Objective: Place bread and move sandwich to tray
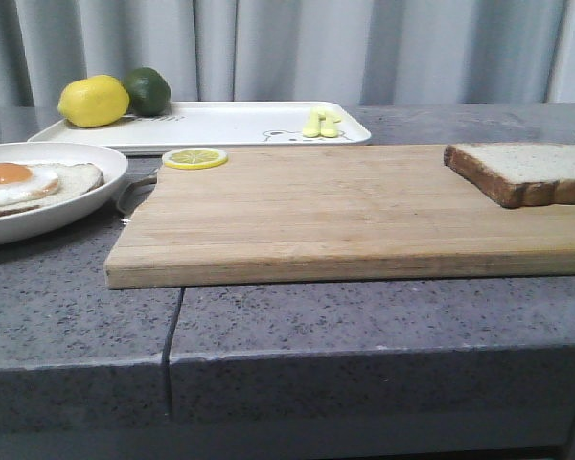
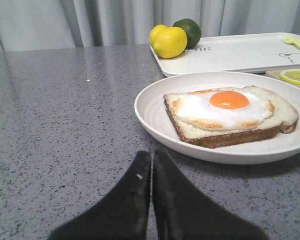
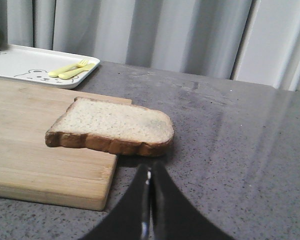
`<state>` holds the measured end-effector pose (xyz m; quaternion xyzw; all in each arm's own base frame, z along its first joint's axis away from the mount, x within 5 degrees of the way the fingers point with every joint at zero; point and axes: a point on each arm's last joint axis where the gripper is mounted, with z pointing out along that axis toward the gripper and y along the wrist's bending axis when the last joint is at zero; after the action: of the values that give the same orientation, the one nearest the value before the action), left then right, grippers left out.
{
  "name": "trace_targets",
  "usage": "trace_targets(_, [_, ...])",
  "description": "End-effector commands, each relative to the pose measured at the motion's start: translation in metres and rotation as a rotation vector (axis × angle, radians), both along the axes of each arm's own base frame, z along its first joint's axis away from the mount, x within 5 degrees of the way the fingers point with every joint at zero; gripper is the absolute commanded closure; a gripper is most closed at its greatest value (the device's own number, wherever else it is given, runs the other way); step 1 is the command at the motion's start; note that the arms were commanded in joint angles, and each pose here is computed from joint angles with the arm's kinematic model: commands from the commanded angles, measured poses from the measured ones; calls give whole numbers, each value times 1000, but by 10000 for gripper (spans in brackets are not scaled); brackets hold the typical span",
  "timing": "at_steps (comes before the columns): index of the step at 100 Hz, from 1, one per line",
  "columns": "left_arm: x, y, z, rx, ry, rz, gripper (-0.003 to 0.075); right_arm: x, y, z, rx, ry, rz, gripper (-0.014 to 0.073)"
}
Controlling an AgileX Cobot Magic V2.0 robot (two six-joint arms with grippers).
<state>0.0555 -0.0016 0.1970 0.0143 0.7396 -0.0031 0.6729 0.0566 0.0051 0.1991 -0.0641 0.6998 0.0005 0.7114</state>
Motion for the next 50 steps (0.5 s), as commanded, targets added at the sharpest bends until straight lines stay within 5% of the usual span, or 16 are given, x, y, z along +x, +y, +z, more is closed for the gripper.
trace_targets(1, [-1,0,3,-14,-94,4,740,-2,0,7,1,-93,1,665])
trace_targets(28, [-2,0,10,-87,-147,4,740,-3,0,16,29,-181,5,665])
trace_targets(50, [-9,0,43,-232,-248,-14,740,-10,-2,46,265,-229,20,665])
